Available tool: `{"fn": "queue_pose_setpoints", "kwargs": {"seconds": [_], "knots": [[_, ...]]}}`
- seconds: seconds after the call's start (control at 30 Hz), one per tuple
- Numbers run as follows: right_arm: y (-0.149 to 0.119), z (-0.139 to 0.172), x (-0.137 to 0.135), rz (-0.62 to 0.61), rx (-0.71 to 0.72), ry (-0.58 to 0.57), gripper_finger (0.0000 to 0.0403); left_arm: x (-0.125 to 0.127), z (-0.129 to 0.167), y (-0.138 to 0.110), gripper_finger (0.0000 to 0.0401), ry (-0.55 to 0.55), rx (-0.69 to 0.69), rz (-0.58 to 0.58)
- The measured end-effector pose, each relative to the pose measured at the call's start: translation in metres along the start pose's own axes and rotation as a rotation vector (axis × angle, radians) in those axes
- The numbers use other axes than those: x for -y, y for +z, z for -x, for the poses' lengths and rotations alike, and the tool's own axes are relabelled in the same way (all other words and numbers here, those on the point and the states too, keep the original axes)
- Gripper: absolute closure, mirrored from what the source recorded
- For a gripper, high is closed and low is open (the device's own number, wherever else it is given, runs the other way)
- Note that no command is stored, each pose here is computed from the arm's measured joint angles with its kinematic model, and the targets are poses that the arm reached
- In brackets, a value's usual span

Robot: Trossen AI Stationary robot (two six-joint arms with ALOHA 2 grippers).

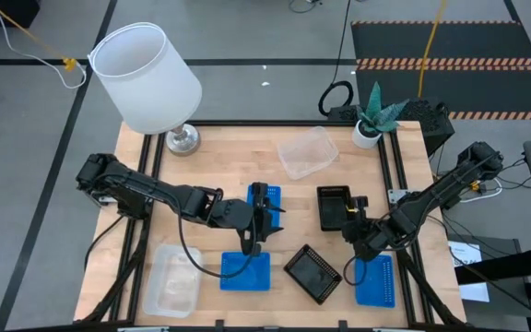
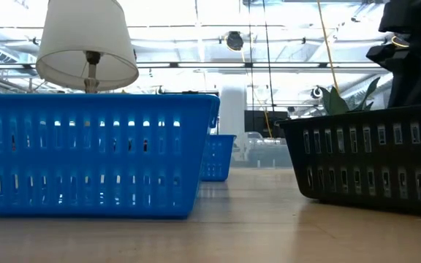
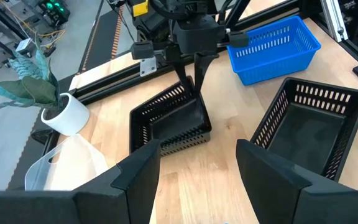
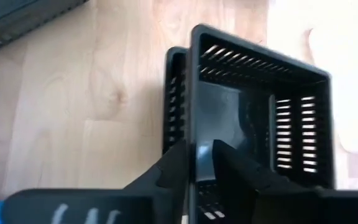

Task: Stack baskets by color
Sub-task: Stack the top left black bin on the top right black bin

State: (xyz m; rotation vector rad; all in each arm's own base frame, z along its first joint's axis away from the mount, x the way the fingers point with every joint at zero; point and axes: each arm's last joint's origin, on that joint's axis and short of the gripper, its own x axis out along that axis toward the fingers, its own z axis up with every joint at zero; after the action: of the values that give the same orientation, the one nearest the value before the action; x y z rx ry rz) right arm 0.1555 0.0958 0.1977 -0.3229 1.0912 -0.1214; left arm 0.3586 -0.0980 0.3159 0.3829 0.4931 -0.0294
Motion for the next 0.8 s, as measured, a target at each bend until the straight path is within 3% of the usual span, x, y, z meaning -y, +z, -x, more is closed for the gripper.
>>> {"fn": "queue_pose_setpoints", "kwargs": {"seconds": [0.27,0.43,0.6,0.8], "knots": [[0.001,0.0,-0.001,-0.017,0.012,0.005,0.0241,0.0,0.0,0.0,0.0187,0.0,0.0,0.0],[0.005,0.0,-0.002,-0.042,0.046,0.024,0.0218,0.0,0.0,0.0,0.0187,0.0,0.0,0.001],[0.011,0.005,-0.003,-0.062,0.07,0.063,0.0241,0.0,0.0,0.0,0.0187,0.0,0.0,0.001],[0.013,0.006,-0.004,-0.088,0.061,0.09,0.0311,0.0,0.0,0.0,0.0187,0.0,0.0,0.002]]}}
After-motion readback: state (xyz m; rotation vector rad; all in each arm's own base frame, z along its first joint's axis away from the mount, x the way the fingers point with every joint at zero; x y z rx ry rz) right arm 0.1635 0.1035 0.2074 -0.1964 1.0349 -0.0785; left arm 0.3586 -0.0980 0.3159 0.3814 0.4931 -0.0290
